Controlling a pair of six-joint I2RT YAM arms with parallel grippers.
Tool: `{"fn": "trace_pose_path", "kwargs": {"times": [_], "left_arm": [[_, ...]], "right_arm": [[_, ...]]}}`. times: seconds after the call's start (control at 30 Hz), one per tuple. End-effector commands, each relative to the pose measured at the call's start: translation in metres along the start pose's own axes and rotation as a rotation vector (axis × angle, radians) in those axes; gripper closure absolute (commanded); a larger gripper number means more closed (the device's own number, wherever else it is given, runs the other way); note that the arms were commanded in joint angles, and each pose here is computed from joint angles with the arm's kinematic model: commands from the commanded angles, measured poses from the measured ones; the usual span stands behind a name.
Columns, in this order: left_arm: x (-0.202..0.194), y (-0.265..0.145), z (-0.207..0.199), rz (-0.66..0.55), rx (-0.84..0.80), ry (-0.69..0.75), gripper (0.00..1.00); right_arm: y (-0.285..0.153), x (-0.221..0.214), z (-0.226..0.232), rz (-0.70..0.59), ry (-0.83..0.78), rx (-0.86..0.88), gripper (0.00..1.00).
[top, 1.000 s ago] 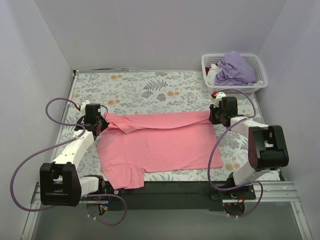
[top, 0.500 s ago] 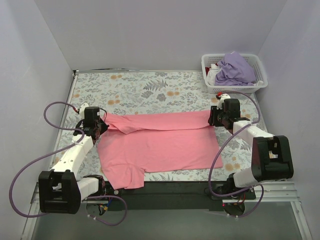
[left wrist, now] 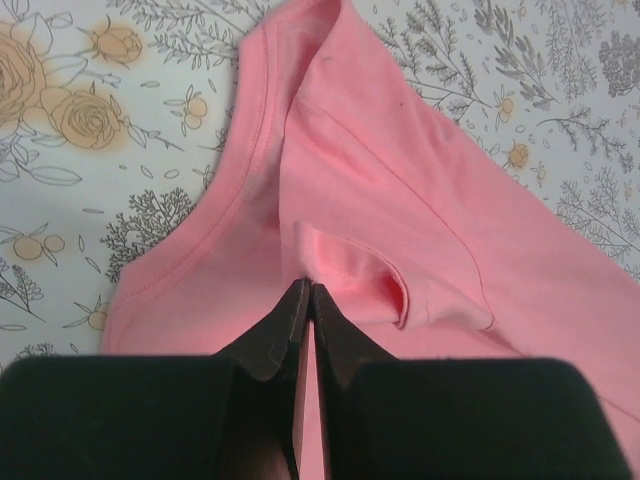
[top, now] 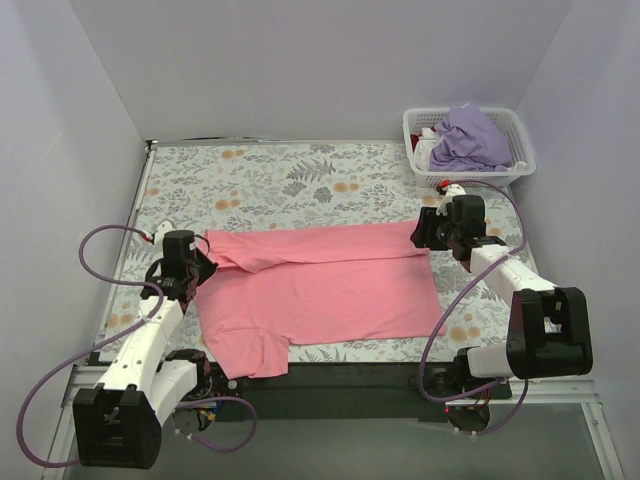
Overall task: Fold and stack the t-shirts
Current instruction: Fold the tshirt
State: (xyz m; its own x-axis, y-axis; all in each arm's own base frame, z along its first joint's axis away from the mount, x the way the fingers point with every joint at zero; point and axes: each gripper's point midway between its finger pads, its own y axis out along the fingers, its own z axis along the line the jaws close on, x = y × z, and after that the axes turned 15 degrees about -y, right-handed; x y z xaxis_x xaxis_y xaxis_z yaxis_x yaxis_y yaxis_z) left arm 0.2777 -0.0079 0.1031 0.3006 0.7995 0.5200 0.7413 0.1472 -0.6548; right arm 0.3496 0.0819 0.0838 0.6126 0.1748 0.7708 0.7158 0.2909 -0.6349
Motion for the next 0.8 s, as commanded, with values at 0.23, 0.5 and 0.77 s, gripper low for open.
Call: {"fn": "trace_pose_path", "kwargs": {"times": [0.23, 0.5, 0.77], "left_arm": [[0.0, -0.009, 0.009, -0.009, 0.027, -0.039, 0.5], [0.027, 0.01, -0.006, -0.099, 0.053, -0.013, 0.42], [0.051, 0.068, -0.036, -0.115, 0.065, -0.005, 0.49]], "right_arm": [[-0.003, 0.015, 0.014, -0.056, 0.001, 0.071, 0.37], [0.004, 0.023, 0.017, -0.076, -0.001, 0.098, 0.38], [0.026, 0.033, 0.006, -0.077, 0.016, 0.073, 0.41]]}}
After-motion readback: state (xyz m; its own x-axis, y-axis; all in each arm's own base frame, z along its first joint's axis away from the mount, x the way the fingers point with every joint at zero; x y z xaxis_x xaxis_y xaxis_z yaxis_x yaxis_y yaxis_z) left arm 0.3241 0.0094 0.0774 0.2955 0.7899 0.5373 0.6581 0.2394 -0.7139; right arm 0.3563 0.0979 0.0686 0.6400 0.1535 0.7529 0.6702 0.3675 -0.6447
